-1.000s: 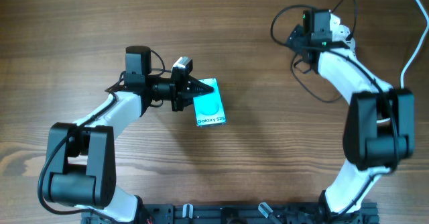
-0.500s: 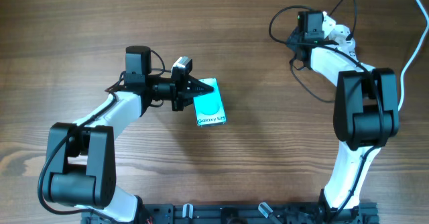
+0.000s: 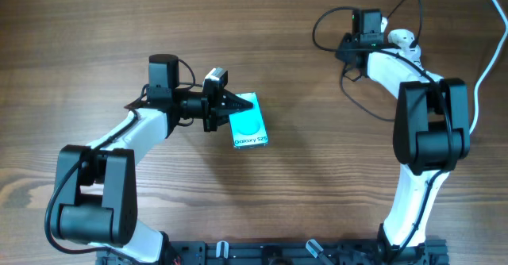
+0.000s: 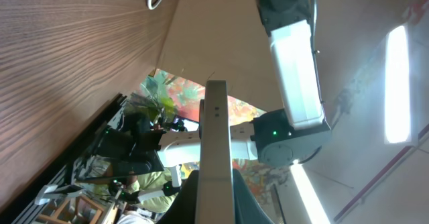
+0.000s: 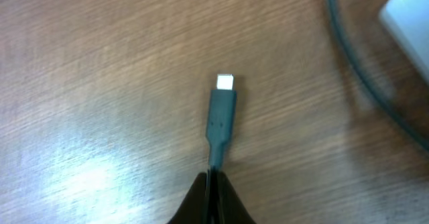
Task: Plug charger to phone and switch on socket
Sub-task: 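Move the right gripper to the black USB-C cable end and grasp it, then lift the USB-C plug with the right gripper and carry it toward the phone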
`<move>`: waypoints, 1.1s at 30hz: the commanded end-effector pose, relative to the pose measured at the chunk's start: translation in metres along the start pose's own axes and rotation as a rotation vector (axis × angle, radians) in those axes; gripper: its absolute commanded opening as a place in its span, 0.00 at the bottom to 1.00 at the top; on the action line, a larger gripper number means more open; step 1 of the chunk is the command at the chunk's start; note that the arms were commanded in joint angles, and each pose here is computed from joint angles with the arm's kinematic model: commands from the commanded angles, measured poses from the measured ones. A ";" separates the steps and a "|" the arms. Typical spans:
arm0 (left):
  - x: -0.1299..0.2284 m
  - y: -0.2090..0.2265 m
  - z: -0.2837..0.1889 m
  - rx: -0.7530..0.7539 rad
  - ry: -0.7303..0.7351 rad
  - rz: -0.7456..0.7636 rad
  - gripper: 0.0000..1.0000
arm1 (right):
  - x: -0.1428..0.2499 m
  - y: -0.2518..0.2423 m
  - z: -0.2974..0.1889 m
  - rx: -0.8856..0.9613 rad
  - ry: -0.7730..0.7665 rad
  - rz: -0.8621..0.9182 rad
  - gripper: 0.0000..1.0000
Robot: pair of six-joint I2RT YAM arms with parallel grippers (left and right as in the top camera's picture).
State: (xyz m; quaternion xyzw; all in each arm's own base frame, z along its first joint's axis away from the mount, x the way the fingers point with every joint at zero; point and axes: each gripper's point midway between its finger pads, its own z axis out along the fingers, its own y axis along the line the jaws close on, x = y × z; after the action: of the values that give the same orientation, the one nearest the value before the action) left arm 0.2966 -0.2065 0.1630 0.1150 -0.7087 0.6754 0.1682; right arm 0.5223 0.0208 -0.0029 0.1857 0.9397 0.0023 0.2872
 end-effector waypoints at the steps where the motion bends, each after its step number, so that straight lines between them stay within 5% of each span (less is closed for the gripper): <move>1: 0.004 -0.007 0.001 0.010 0.028 0.009 0.04 | 0.110 0.003 0.002 -0.009 0.364 -0.143 0.04; 5: 0.007 -0.008 0.001 0.018 0.047 0.010 0.04 | 0.185 -0.007 -0.041 0.091 0.680 -0.158 0.05; 10: 0.007 -0.009 0.001 0.018 0.048 0.010 0.04 | 0.223 -0.002 -0.073 0.140 0.825 -0.228 0.10; 16: 0.007 -0.009 0.001 0.018 0.048 0.010 0.04 | 0.225 0.008 -0.072 0.122 0.803 -0.253 0.56; 33: 0.007 -0.009 0.001 0.018 0.048 0.010 0.04 | 0.178 0.008 -0.033 0.116 0.563 -0.301 0.59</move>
State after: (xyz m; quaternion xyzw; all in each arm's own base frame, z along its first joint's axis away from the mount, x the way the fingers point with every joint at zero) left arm 0.2956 -0.2065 0.1640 0.1129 -0.7069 0.6769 0.1710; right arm 0.4144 0.1122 -0.0065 0.0588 0.9937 -0.0044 0.0953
